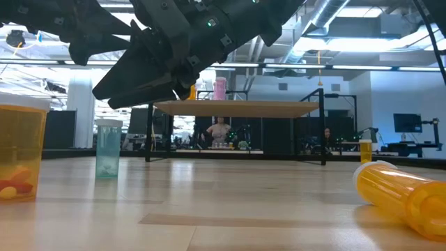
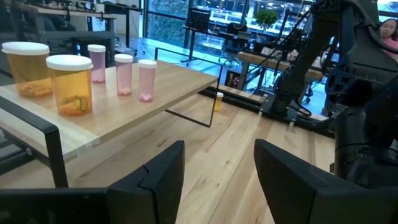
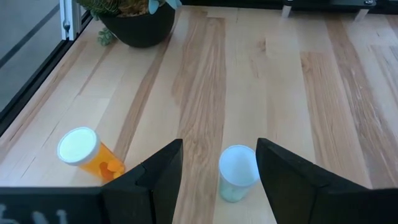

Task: Pick and place medicine bottles onto shelf by color
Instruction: Put the top blue pill bottle on the shelf

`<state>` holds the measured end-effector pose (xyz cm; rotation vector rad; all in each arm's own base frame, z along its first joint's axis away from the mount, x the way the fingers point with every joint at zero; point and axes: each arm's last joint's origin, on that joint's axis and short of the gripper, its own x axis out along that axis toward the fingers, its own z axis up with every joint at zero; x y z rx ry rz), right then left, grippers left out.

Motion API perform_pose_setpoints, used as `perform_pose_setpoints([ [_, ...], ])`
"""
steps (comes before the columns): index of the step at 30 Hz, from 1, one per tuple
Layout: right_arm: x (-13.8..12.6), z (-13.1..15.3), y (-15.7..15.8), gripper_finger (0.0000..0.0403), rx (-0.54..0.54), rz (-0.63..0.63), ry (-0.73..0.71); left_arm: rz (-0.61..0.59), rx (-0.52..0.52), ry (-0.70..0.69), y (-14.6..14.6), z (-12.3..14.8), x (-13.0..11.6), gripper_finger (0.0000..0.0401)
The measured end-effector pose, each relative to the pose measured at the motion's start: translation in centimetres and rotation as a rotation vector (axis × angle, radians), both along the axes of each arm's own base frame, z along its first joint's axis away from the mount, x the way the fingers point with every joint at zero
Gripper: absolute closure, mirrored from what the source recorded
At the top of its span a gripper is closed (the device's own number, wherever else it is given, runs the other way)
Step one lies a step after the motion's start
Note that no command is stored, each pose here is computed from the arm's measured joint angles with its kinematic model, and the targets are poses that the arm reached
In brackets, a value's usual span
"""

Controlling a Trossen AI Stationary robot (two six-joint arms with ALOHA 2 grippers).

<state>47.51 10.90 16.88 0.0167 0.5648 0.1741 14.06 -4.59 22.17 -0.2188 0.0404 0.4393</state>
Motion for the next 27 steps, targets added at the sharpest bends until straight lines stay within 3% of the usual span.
perform_pose_setpoints([
  [17,0.07,0.18,-0.42,0.0134,0.038,-0.033,0.004,0.000,0.002,0.004,0.00,-0.04,-0.01,0.0221],
  [27,-0.09,0.39,-0.78,0.0131,0.031,-0.038,0.024,0.000,0.003,0.007,0.00,-0.07,-0.01,0.0221],
])
